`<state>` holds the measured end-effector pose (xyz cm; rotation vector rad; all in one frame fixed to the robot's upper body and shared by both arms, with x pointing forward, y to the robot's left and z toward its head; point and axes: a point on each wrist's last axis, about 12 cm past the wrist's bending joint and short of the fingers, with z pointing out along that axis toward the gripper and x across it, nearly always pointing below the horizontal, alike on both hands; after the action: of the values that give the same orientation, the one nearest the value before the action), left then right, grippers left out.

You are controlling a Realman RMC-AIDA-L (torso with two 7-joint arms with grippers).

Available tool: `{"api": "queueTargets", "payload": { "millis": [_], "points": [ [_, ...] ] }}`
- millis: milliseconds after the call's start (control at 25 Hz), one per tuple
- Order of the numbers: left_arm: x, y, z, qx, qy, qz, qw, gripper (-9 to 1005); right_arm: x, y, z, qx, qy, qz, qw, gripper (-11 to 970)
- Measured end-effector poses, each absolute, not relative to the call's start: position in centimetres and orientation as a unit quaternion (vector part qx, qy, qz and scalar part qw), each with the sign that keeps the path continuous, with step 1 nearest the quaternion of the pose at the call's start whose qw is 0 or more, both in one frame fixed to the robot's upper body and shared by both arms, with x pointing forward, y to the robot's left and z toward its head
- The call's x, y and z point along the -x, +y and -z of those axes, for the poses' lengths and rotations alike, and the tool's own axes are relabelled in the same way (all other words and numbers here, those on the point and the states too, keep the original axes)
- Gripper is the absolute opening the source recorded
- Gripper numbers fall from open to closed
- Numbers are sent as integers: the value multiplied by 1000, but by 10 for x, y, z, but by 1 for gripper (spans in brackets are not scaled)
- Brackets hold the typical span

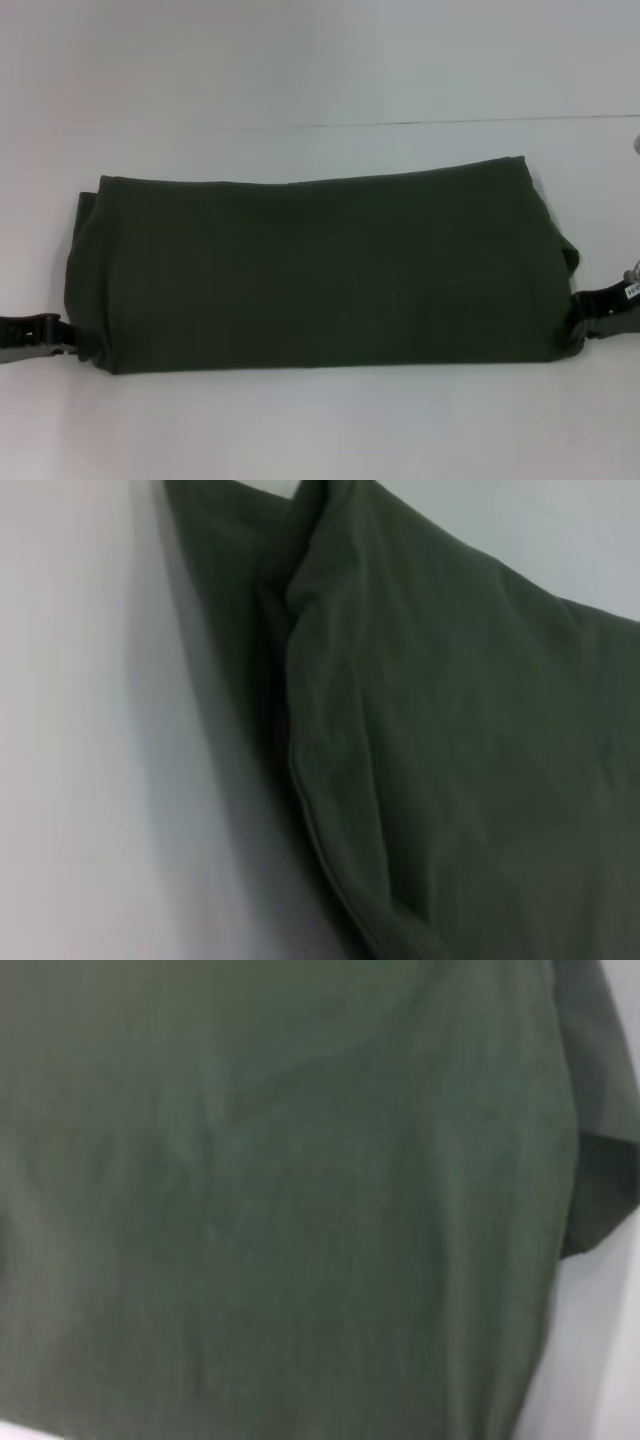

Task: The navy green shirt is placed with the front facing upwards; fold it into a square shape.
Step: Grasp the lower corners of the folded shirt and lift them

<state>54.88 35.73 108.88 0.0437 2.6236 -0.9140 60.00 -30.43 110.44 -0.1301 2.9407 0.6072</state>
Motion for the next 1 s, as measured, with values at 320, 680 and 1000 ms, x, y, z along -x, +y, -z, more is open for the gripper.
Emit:
{"api": "queueTargets", "payload": {
  "millis": [320,680,1000],
  "points": [
    [-538,359,-1096,-40,935,328,128,40,-587,-299,-1104,90,973,-210,14,15],
    [-513,369,-1107,-63,939,334,52,39,-566,-296,-1102,131,962,-234,-51,14],
    [-510,373,-1111,-62,942,326,47,43,-562,-294,-1102,147,957,-243,-62,15]
  ]
}}
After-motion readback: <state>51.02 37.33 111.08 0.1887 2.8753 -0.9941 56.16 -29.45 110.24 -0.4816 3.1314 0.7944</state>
